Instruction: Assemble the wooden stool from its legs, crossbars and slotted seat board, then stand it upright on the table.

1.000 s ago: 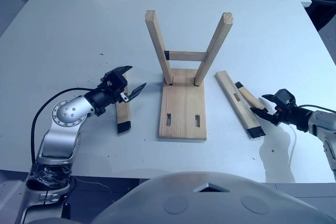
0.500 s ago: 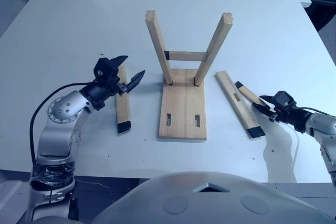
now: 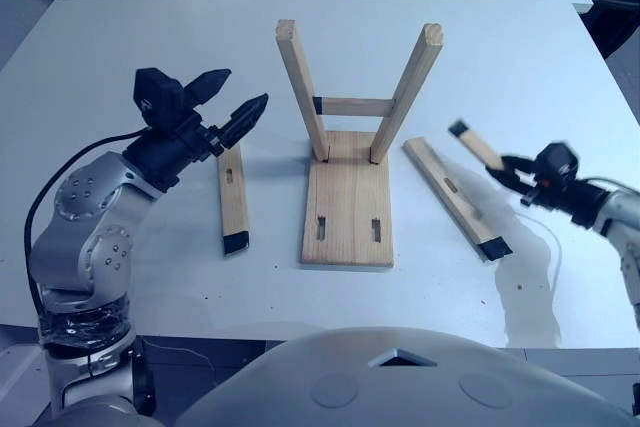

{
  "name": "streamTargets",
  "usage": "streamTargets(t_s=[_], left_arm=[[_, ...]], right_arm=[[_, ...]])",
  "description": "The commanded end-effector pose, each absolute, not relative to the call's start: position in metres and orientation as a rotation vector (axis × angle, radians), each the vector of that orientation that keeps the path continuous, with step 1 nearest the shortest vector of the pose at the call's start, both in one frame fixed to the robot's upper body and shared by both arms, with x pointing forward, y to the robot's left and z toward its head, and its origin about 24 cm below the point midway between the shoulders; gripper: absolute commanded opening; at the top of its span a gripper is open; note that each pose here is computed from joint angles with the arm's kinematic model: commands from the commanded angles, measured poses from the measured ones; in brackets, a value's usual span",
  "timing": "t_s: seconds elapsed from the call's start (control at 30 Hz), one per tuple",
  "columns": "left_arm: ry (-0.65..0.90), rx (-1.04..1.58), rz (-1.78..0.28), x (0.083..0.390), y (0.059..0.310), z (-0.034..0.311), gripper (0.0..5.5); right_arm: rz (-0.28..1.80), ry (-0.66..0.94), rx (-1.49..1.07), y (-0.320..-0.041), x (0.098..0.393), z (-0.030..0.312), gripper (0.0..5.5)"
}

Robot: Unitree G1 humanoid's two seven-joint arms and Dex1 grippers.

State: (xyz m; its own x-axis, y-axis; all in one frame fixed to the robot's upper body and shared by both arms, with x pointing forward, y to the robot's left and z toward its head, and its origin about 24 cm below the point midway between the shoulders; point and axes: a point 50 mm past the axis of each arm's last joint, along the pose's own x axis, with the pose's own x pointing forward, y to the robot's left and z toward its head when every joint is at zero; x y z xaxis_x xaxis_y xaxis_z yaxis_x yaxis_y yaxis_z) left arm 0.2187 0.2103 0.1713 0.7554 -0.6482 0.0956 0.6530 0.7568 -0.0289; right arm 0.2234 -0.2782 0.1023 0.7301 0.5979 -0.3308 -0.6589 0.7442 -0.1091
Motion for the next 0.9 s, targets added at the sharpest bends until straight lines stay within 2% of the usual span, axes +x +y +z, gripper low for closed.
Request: streamTargets(t_s=[0.03,0.2,0.33,0.57,0.9], left_arm=[[-0.138,-0.216,-0.919,0.203,0.198,0.196,4.41],[-0.195,-0.352,-1.095,0.203,0.181,0.216,4.42],[-0.194,-0.354,-1.191,0.215,0.157,0.224,3.75],[-0.143,-0.287,-1.332,0.213,0.133,0.217,3.72],[-0.102,-0.264,-1.488,0.207,0.120,0.213,3.72]], right_arm=[[0.887,0.105,-0.051,-0.265,0.226,0.164,1.30],[1.226,0.025,0.116,-0.229,0.216,0.209,1.30],[1.366,0.006,0.186,-0.202,0.227,0.222,1.30],[1.523,0.063,0.172,-0.169,0.234,0.218,1.30],[1.633,0.145,0.154,-0.152,0.242,0.203,1.30]])
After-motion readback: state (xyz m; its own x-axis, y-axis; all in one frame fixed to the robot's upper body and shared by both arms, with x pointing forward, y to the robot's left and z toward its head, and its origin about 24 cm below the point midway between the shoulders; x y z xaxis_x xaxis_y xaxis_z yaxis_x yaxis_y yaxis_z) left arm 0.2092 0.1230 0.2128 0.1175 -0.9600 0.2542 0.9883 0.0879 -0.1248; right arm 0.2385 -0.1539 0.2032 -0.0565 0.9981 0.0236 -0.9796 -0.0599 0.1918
